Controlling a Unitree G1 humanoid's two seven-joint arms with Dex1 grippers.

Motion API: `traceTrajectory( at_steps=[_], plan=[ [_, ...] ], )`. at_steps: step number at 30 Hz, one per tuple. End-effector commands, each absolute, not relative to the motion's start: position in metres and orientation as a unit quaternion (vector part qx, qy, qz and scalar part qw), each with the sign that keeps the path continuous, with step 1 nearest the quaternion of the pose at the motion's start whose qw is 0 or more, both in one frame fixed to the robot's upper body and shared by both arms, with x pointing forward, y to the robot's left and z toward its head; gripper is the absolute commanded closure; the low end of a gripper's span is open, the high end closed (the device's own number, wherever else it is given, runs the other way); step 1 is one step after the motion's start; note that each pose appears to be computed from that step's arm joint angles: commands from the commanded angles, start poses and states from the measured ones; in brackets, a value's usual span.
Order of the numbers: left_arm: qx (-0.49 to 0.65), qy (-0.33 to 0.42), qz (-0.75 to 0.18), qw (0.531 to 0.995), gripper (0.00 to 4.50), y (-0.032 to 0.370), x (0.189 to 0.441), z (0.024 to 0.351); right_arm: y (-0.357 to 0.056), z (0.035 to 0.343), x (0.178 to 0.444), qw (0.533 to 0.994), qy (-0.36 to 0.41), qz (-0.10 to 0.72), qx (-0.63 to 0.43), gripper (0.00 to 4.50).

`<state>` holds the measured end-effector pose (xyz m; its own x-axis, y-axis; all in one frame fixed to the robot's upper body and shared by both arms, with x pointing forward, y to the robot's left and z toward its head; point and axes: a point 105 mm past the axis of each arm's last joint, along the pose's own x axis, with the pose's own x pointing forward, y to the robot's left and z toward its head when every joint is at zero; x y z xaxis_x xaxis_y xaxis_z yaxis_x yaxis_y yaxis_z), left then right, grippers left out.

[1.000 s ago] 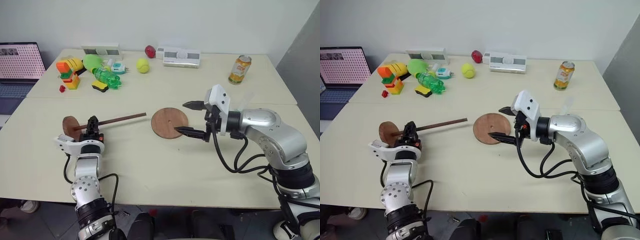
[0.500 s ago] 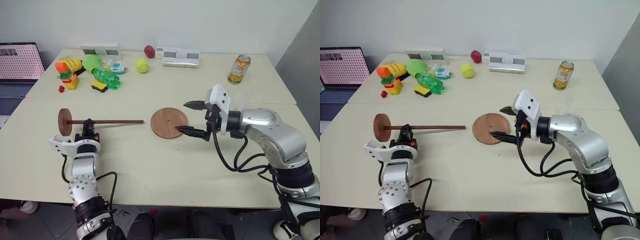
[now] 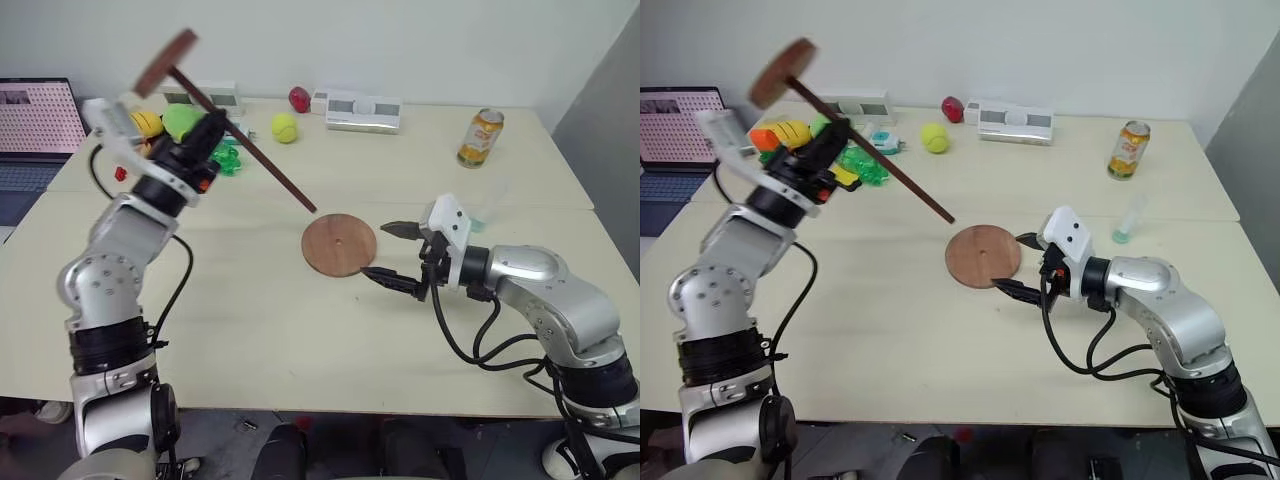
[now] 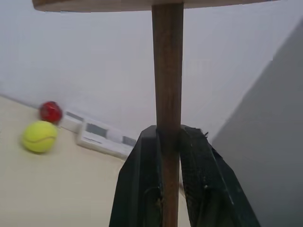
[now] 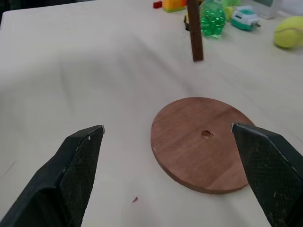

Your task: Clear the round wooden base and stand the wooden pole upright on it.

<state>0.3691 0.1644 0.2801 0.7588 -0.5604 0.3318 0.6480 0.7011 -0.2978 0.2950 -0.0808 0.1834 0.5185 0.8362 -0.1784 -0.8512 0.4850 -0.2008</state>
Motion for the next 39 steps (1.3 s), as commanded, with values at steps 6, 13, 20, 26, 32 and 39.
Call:
traceTrajectory(
  at_steps=[6, 13, 20, 26, 32, 39],
  plan=[
    [-0.002, -0.110, -0.439, 0.892, 4.26, 0.111, 0.378, 0.278, -0.090, 0.177, 0.291, 0.903, 0.011, 0.414, -0.118, 0.00],
    [-0.001, -0.111, -0.460, 0.881, 4.26, 0.100, 0.383, 0.269, -0.090, 0.171, 0.286, 0.916, 0.012, 0.388, -0.105, 0.00],
    [-0.001, -0.118, -0.461, 0.880, 4.26, 0.095, 0.387, 0.268, -0.091, 0.171, 0.287, 0.919, 0.010, 0.381, -0.103, 0.00],
    [0.022, -0.114, -0.461, 0.880, 4.26, 0.095, 0.389, 0.259, -0.092, 0.174, 0.288, 0.920, 0.008, 0.379, -0.104, 0.00],
    [0.031, -0.112, -0.458, 0.881, 4.26, 0.099, 0.392, 0.256, -0.092, 0.174, 0.288, 0.920, 0.008, 0.378, -0.104, 0.00],
    [0.031, -0.105, -0.464, 0.879, 4.26, 0.094, 0.391, 0.246, -0.093, 0.174, 0.288, 0.921, 0.008, 0.376, -0.104, 0.00]
  ],
)
